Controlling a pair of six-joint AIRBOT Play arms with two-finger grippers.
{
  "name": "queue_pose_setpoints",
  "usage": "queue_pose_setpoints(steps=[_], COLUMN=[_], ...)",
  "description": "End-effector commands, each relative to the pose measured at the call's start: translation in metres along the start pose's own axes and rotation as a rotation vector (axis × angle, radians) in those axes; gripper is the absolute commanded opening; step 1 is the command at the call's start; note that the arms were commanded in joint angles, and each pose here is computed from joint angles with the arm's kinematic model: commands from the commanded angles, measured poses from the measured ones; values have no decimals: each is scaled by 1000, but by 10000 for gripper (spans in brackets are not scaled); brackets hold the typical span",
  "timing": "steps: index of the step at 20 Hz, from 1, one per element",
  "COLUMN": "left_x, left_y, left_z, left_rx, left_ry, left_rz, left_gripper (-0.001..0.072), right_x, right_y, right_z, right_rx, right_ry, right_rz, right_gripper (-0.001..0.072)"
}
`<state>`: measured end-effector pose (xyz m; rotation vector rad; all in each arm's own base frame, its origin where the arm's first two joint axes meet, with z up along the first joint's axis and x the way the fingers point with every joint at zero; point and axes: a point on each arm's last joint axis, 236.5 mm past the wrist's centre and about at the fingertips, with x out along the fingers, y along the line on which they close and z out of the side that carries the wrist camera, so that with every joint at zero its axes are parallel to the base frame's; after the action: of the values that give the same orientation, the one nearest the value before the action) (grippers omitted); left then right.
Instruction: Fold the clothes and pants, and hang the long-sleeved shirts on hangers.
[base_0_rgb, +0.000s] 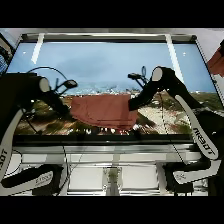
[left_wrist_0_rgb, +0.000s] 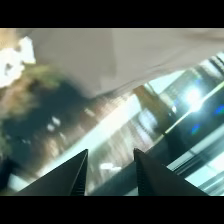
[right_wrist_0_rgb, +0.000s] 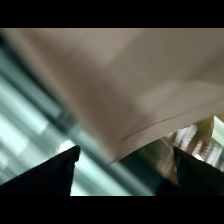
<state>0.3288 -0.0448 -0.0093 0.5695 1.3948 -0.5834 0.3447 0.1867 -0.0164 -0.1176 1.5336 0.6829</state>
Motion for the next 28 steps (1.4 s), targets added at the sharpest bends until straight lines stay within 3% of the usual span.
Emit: queue_pose_setpoints(steps=[1,2,3,4,12,13,14,16,17,20,22,28], left_x=[-7,-8,-8,-9,-9,-9,-9,-9,-9,-9,-9,-9], left_y=[40,48,54,58,61,61,61,61,61,61,61,61], left_z=[-34,-45,-54,-61,-77,-77,-77,-77,-77,-77,-77,-77], left_rx=[-337,-381,-435,-481,-547,-546,-546,-546,-546,-546,-546,-546], left_ry=[-8,0,6,11,37,38,37,37,37,38,38,38], left_rz=[18,16,15,14,-3,-3,-2,-3,-2,-2,-2,-2], left_gripper=[383,486,634,692,692,692,692,692,692,692,692,692], right_x=[2,11,19,28,90,93,95,93,89,63,37,-81], right_y=[-48,-54,-57,-59,-17,-11,-6,1,1,-35,-105,-302], right_z=[22,24,28,33,62,62,63,65,69,76,55,-108], right_rx=[167,209,245,283,328,316,304,289,286,327,415,821], right_ry=[-100,-101,-104,-111,-108,-103,-100,-98,-107,-135,-100,-34], right_rz=[-14,25,63,110,351,348,349,356,356,291,121,-309], right_gripper=[691,691,692,692,664,606,466,73,9,8,8,10])
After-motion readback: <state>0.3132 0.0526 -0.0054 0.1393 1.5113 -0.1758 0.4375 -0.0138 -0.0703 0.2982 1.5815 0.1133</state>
